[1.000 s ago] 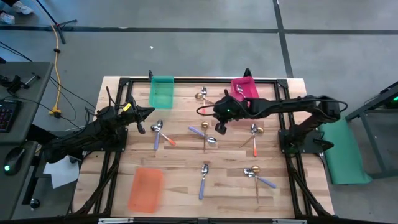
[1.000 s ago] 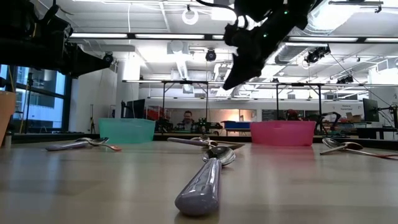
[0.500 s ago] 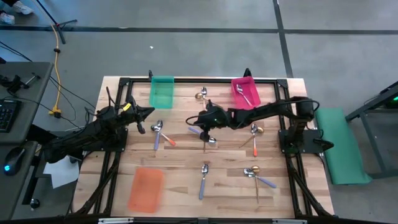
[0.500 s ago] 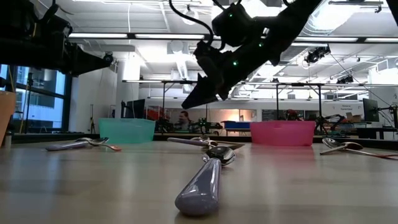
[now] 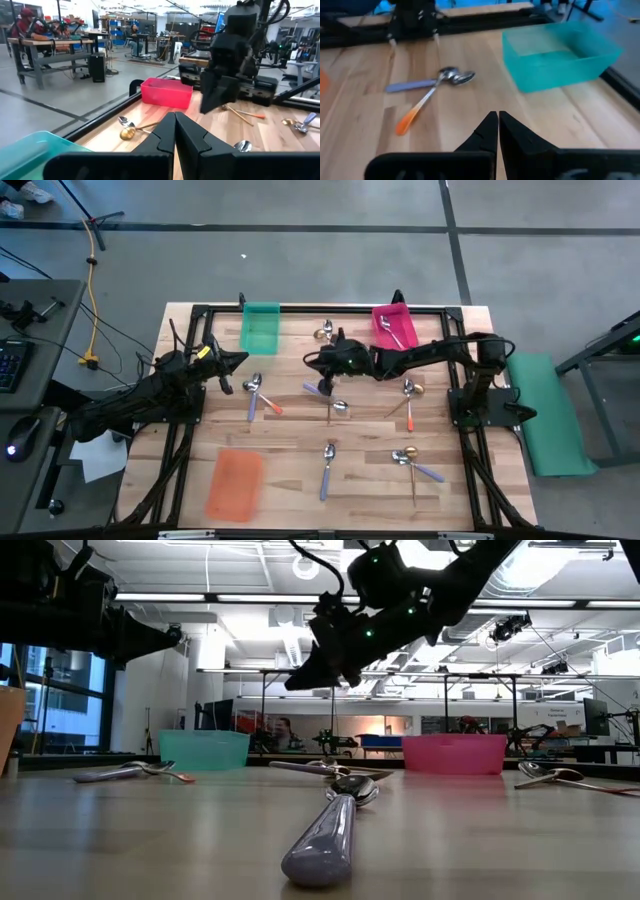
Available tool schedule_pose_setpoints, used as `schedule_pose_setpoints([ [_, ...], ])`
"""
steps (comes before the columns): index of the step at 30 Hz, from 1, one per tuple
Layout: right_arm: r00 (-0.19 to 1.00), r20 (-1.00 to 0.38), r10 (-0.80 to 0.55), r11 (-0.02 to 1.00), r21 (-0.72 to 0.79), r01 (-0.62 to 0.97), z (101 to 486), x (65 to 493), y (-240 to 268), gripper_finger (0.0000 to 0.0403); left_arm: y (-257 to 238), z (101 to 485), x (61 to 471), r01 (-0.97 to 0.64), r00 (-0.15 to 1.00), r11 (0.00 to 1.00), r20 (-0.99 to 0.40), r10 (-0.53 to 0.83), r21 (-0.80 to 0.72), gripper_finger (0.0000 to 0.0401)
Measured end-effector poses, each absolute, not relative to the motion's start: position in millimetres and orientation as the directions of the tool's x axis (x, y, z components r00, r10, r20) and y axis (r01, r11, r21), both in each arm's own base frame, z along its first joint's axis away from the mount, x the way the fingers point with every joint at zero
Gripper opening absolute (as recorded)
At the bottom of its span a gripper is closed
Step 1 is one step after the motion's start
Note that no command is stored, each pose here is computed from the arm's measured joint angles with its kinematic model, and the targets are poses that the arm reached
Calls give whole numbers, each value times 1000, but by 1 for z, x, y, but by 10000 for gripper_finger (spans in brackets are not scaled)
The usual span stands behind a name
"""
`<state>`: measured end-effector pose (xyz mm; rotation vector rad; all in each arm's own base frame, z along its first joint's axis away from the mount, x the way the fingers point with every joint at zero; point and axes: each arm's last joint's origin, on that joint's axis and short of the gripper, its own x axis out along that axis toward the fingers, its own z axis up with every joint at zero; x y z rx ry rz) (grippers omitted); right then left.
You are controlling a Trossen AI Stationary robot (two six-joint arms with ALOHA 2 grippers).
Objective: Sort silverware by color (type)
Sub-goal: Put the gold spoon into the orange bin
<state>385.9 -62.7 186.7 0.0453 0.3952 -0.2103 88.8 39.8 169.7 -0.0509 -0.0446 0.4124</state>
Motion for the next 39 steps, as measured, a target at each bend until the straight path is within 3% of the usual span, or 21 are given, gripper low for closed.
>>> schedule_pose_setpoints([
  [14, 893, -388, -229, 968, 9, 252, 188, 374, -111, 0, 40, 170, 89, -399, 915, 915, 34, 402, -65, 0],
  [28, 681, -642, -352, 895, -19, 445, 173, 342, -166, 4, 40, 171, 88, -424, 904, 905, 50, 425, -35, 0],
  [32, 605, -691, -395, 865, -57, 499, 177, 339, -177, 34, 41, 171, 88, -426, 903, 905, 50, 426, -11, 0],
  [39, 600, -729, -330, 879, -5, 477, 169, 335, -185, 114, 41, 170, 89, -427, 904, 904, 39, 426, 4, 0],
])
